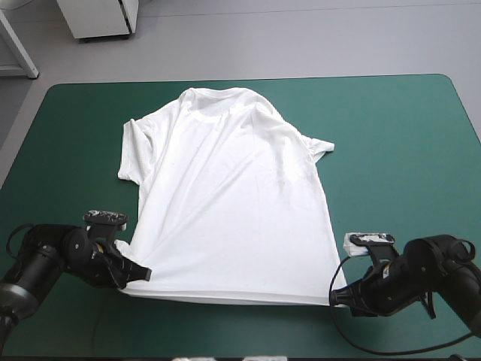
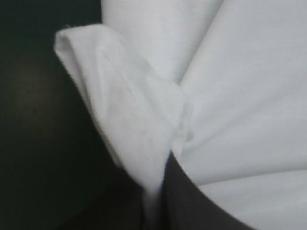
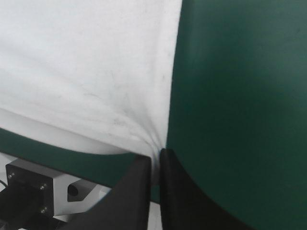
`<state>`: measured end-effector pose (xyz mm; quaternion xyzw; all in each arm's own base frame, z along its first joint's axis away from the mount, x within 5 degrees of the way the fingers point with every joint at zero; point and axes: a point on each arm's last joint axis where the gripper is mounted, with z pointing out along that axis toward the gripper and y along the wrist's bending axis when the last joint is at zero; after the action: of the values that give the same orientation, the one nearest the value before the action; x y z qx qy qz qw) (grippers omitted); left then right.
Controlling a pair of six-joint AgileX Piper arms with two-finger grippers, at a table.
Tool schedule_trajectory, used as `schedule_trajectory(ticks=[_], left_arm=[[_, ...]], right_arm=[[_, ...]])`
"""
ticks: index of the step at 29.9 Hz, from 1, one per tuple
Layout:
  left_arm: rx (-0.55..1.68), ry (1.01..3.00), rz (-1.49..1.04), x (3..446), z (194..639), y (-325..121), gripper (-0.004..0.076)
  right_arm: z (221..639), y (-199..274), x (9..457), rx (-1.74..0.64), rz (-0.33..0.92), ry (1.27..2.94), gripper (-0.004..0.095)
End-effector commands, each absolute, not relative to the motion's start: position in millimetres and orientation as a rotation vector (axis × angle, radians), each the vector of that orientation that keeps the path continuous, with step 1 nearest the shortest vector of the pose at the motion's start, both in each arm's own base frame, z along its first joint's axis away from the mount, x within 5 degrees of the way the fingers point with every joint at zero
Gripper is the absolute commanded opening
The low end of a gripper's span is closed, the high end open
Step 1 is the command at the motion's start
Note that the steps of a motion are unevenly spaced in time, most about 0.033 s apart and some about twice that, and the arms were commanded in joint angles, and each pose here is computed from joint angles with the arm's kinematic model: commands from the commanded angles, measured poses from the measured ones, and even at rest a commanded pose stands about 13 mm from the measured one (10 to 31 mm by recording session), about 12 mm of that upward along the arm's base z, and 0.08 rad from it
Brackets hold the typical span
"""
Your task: Fold the cloth
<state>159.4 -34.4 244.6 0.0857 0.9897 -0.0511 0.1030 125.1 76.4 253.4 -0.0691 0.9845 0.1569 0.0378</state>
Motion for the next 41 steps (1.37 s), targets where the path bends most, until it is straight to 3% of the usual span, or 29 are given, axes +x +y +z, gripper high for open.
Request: schedule_trajectory(ticks=[1, 7, 10, 13, 16, 18, 23, 29, 34, 37, 41], left_arm=[[0.264, 2.891, -0.156, 145, 249, -33, -0.0009], [0.247, 2.852, -0.192, 138, 254, -34, -0.0005], [0.248, 2.859, -0.195, 137, 254, -34, 0.0055], [0.248, 2.889, -0.228, 135, 258, -35, 0.0202], [0.288, 2.903, -0.244, 134, 268, -37, 0.0367], [0.295, 2.885, -0.243, 136, 280, -37, 0.0417], [0.31, 2.759, -0.243, 142, 329, -38, 0.042], [0.295, 2.51, -0.239, 142, 403, -37, 0.042], [0.28, 2.348, -0.244, 134, 448, -36, 0.042], [0.272, 2.312, -0.235, 131, 458, -35, 0.042], [0.269, 2.315, -0.205, 132, 458, -33, 0.042]], right_arm=[[265, 73, 113, -0.19, 0.533, 2.967, -0.0017], [271, 72, 108, -0.17, 0.572, 2.909, 0.0019], [271, 73, 107, -0.171, 0.578, 2.918, 0.0204], [272, 74, 105, -0.166, 0.614, 2.933, 0.0523], [278, 77, 105, -0.16, 0.668, 2.92, 0.0634], [288, 78, 107, -0.173, 0.676, 2.892, 0.0596], [336, 79, 113, -0.225, 0.682, 2.752, 0.0467], [408, 78, 111, -0.228, 0.737, 2.501, 0.0458], [456, 70, 102, -0.237, 0.711, 2.319, 0.0435], [469, 67, 99, -0.24, 0.7, 2.269, 0.0379], [467, 68, 99, -0.236, 0.698, 2.277, 0.0374]])
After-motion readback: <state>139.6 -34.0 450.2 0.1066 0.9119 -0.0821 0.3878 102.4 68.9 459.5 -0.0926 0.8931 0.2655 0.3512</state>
